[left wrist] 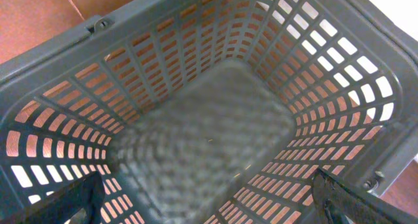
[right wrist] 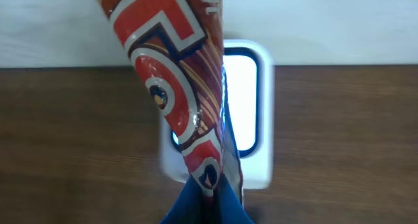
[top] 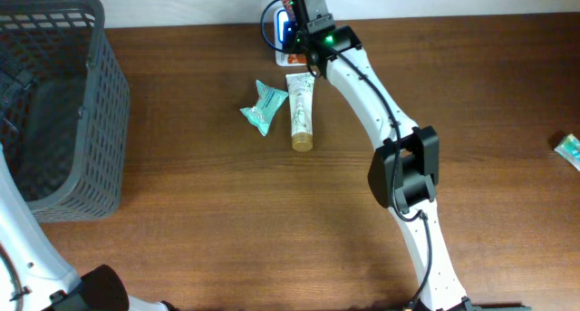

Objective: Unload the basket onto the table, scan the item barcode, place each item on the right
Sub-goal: 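Carry the snack bar right and drop it beside the tissue pack, then reach the right gripper to the white Pantene tube and grasp it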

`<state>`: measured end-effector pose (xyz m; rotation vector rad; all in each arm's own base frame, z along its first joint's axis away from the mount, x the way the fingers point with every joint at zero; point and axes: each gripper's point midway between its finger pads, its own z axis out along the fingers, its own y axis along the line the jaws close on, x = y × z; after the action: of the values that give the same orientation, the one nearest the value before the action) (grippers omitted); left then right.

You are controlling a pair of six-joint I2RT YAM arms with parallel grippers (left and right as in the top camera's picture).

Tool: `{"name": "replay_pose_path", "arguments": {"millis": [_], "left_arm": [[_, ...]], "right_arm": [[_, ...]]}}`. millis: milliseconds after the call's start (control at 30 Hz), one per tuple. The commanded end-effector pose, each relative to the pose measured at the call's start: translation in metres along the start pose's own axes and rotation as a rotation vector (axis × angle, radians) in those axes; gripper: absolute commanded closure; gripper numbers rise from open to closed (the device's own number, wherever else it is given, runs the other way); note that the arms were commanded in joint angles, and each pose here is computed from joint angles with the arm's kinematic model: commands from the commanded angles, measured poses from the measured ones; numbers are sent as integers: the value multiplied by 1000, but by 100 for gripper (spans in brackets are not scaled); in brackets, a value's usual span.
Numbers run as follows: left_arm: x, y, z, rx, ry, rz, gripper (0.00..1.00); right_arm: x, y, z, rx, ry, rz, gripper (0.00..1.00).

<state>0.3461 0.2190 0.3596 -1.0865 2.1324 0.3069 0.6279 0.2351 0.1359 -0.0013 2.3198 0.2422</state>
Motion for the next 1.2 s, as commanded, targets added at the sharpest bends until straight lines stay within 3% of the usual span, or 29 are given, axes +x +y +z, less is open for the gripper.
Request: {"name": "replay_pose_path", "arguments": {"millis": [0, 100, 133, 300, 367, 467, 500, 533, 567, 667, 733, 800, 867, 1033, 1167], "left_arm": [[-2, 3, -1, -11, -9, 11, 1], [-2, 3, -1, -11, -9, 11, 1], [-2, 3, -1, -12, -9, 11, 1], [-2, 3, -1, -12, -8, 11, 1], [-2, 3, -1, -11, -9, 11, 1], [-2, 3, -1, -11, -9, 11, 1], [-2, 3, -1, -11, -9, 11, 1], [-2, 3, -1, -11, -9, 11, 1], [-2, 3, -1, -11, -9, 11, 1], [-2, 3, -1, -11, -9, 11, 1], [-2, 3, -1, -11, -9, 11, 1], [-2, 3, -1, -11, -9, 11, 1], [-2, 3, -1, -11, -9, 11, 1], [-2, 3, -1, -11, -9, 11, 1], [-2, 3, -1, -12, -9, 11, 1]], "right_arm": [[-43, -71, -37, 180, -74, 64, 96], [-55, -179, -87, 437, -41, 138, 96], [-47, -237, -110, 565, 5, 208, 96], [53, -432, -187, 902, 269, 647, 96], [77, -463, -195, 886, 320, 748, 96], [109, -496, -206, 844, 376, 875, 43], [112, -500, -209, 831, 382, 887, 18], [113, -502, -211, 829, 382, 897, 2], [114, -503, -216, 836, 386, 900, 1], [91, -493, -239, 825, 328, 893, 1], [53, -458, -258, 723, 268, 791, 1], [28, -404, -251, 508, 279, 659, 1], [12, -286, -218, 35, 361, 420, 1], [45, -146, -155, -176, 502, 213, 1], [99, -79, -100, -261, 568, 224, 1]]}}
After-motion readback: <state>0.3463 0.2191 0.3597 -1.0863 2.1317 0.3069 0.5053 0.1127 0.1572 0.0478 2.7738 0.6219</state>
